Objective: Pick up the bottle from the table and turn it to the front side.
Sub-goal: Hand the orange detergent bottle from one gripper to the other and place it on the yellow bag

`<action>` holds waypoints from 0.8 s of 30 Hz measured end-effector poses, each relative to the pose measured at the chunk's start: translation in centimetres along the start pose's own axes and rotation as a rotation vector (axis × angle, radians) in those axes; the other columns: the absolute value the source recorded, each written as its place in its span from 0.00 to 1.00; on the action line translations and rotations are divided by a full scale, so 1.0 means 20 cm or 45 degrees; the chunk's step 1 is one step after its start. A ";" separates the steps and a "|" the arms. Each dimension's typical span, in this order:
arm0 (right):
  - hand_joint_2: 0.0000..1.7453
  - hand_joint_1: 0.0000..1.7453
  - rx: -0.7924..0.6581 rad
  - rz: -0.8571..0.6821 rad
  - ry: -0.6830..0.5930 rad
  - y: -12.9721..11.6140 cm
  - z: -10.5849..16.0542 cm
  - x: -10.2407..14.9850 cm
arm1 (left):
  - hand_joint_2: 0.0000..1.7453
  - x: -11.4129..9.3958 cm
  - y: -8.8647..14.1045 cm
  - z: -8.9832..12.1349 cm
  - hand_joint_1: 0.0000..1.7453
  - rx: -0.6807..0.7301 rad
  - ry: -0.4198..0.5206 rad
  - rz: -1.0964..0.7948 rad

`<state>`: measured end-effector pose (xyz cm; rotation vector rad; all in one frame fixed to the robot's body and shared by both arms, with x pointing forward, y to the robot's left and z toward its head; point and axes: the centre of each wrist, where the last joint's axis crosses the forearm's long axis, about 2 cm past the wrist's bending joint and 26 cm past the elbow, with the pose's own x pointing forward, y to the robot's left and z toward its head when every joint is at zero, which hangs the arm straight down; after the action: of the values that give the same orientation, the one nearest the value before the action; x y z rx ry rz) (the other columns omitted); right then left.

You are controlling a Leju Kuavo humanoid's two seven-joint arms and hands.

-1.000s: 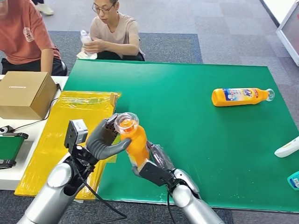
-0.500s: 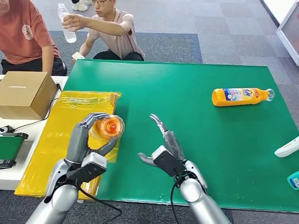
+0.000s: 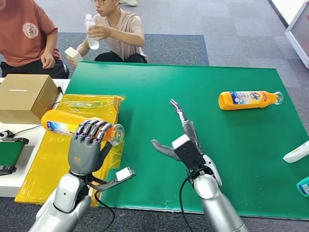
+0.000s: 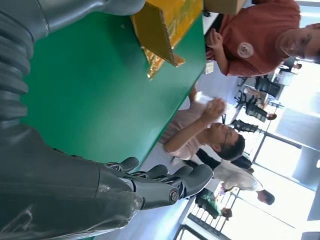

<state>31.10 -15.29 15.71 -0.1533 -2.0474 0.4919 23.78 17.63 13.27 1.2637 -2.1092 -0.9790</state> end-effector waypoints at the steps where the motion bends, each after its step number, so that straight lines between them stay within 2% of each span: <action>1: 1.00 0.00 -0.008 -0.003 -0.011 0.00 -0.01 0.01 | 1.00 -0.03 -0.03 0.02 1.00 -0.037 0.015 0.001; 7: 1.00 0.00 -0.037 -0.029 -0.094 -0.03 -0.04 0.07 | 1.00 -0.16 -0.16 0.10 1.00 -0.195 0.010 -0.004; 13: 1.00 0.00 -0.039 -0.070 -0.224 -0.02 -0.06 0.18 | 1.00 -0.17 -0.22 0.12 1.00 -0.257 0.005 0.002; 17: 1.00 0.00 -0.031 -0.089 -0.287 -0.01 -0.06 0.24 | 1.00 -0.16 -0.24 0.11 0.00 -0.260 0.016 0.021; 24: 1.00 0.00 -0.016 -0.104 -0.315 0.00 -0.04 0.28 | 1.00 -0.15 -0.25 0.10 0.00 -0.248 0.054 0.093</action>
<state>29.05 -13.28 20.51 -0.0158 -2.2884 0.4660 26.42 19.30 7.95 1.0938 -1.9604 -1.0867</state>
